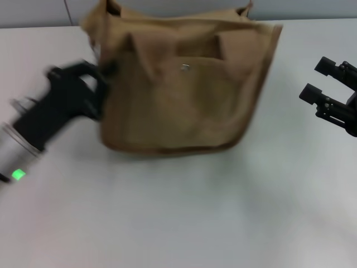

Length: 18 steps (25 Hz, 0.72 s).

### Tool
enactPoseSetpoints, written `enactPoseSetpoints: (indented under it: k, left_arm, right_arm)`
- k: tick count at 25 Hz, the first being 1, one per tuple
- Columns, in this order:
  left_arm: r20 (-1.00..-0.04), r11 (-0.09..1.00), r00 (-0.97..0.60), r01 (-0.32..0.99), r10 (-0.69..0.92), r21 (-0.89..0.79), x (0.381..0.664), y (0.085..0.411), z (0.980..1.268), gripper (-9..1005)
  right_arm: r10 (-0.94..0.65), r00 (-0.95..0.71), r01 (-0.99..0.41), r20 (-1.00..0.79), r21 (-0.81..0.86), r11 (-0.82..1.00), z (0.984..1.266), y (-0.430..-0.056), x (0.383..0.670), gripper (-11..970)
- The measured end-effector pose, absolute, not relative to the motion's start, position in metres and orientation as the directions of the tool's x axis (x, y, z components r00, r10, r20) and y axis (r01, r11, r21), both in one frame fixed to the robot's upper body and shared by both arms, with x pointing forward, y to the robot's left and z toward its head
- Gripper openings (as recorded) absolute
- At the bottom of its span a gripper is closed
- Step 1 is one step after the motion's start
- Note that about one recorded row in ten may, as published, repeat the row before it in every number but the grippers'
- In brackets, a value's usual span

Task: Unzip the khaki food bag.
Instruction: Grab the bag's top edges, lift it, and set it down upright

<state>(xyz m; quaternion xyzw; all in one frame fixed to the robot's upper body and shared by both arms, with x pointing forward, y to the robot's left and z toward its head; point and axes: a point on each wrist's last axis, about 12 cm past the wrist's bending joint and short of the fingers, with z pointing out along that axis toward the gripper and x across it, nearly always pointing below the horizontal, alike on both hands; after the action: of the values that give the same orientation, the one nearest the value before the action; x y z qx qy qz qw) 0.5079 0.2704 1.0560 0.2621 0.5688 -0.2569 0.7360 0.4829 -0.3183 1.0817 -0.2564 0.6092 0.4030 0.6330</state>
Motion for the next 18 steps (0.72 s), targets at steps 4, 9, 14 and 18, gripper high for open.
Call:
enactPoseSetpoints:
  k: [4, 9, 14, 18]
  left_arm:
    - [-0.963, 0.755, 0.24, 0.653, -0.122, 0.067, 0.52, 0.294, 1.076, 63]
    - [-0.927, 0.692, 0.322, 0.714, -0.193, 0.104, 0.524, 0.296, 1.102, 64]
    - [-0.937, 0.587, 0.31, 0.793, -0.161, 0.161, 0.518, 0.255, 1.085, 64]
    - [-0.945, 0.592, 0.325, 0.769, -0.037, 0.241, 0.5, 0.227, 1.053, 64]
  right_arm:
    - [0.203, -0.061, -0.82, -0.977, 0.165, 0.548, 1.083, -0.319, 0.483, 781]
    - [0.219, -0.052, -0.818, -0.974, 0.167, 0.55, 1.082, -0.317, 0.484, 773]
    - [0.226, -0.003, -0.819, -0.974, 0.132, 0.558, 1.077, -0.309, 0.481, 765]
    - [0.203, 0.092, -0.798, -0.975, 0.049, 0.6, 1.069, -0.301, 0.477, 758]
